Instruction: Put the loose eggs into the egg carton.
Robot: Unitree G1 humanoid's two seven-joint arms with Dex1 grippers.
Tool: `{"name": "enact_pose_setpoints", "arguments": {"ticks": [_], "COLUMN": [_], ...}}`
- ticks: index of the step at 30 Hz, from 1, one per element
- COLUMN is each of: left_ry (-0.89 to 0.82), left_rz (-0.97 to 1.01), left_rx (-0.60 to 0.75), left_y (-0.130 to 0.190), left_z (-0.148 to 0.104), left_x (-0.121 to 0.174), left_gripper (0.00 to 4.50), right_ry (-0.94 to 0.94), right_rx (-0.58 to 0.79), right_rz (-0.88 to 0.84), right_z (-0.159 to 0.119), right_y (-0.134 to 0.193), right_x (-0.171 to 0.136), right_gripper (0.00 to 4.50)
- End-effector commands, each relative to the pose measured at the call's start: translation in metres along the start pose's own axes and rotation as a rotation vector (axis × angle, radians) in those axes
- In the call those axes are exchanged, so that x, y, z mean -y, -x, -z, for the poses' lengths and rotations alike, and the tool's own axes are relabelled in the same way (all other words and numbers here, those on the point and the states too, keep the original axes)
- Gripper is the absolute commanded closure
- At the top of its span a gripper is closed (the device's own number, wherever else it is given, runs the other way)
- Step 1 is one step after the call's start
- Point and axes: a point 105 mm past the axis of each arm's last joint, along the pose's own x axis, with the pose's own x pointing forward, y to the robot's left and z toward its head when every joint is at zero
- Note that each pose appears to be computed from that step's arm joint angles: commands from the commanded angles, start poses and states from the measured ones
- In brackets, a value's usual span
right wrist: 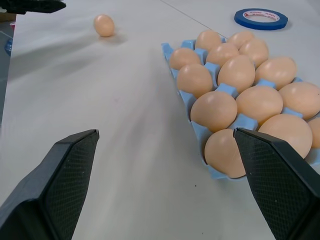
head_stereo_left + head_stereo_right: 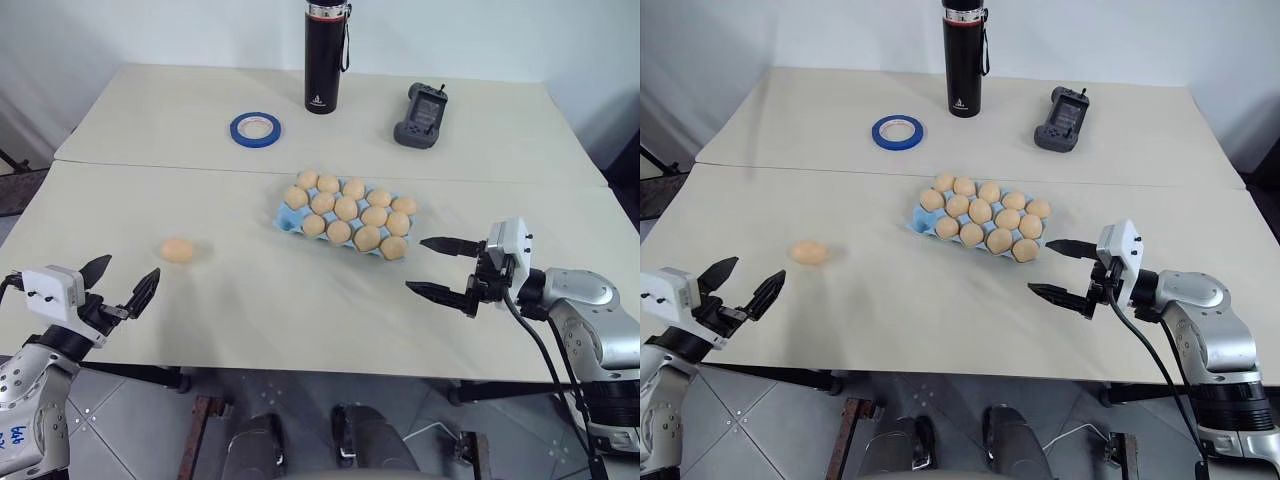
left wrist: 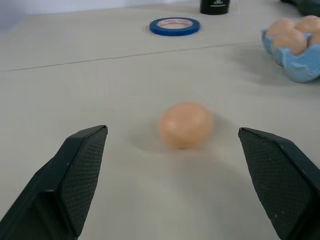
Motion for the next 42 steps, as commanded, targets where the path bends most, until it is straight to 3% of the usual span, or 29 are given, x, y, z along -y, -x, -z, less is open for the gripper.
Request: {"name": "enact_pose_setpoints", "arguments": {"ticks": [1,21,25,29,30,35,42], "left_ry": [-0.014,0.024,0.019,0.008,-0.003,-0.069,-0.077], "left_rz": [-0.049,0.150,0.176,0.196,0.201,0.241,0.480], "left_rx": [0.065,-0.005,-0.056,-0.042,-0.036,0.024,0.120], "left_y": [0.000,-0.081,-0.084,-0.086,-0.088,-0.109,-0.163], "left_z": [-0.014,0.015,0.025,0.019,0.016,-0.009,-0.043], "left_x": [-0.006,0.014,0.015,0.020,0.020,0.025,0.080], "left_gripper": [0.02,0.02,0.93,2.19,2.30,2.33,2.33], "right_ry": [0.033,0.026,0.029,0.030,0.029,0.028,0.036], "right_rx": [0.047,0.034,0.029,0.025,0.023,0.020,0.028], "right_rz": [-0.046,-0.022,-0.010,0.004,0.007,0.015,0.026], "right_z": [-0.014,-0.011,-0.011,-0.010,-0.010,-0.008,-0.008], "right_y": [0.010,0.011,0.013,0.015,0.016,0.017,0.013], "right_x": [-0.008,-0.008,-0.008,-0.009,-0.009,-0.009,-0.006], "right_gripper": [0.00,0.00,0.00,0.00,0.00,0.00,0.00]}}
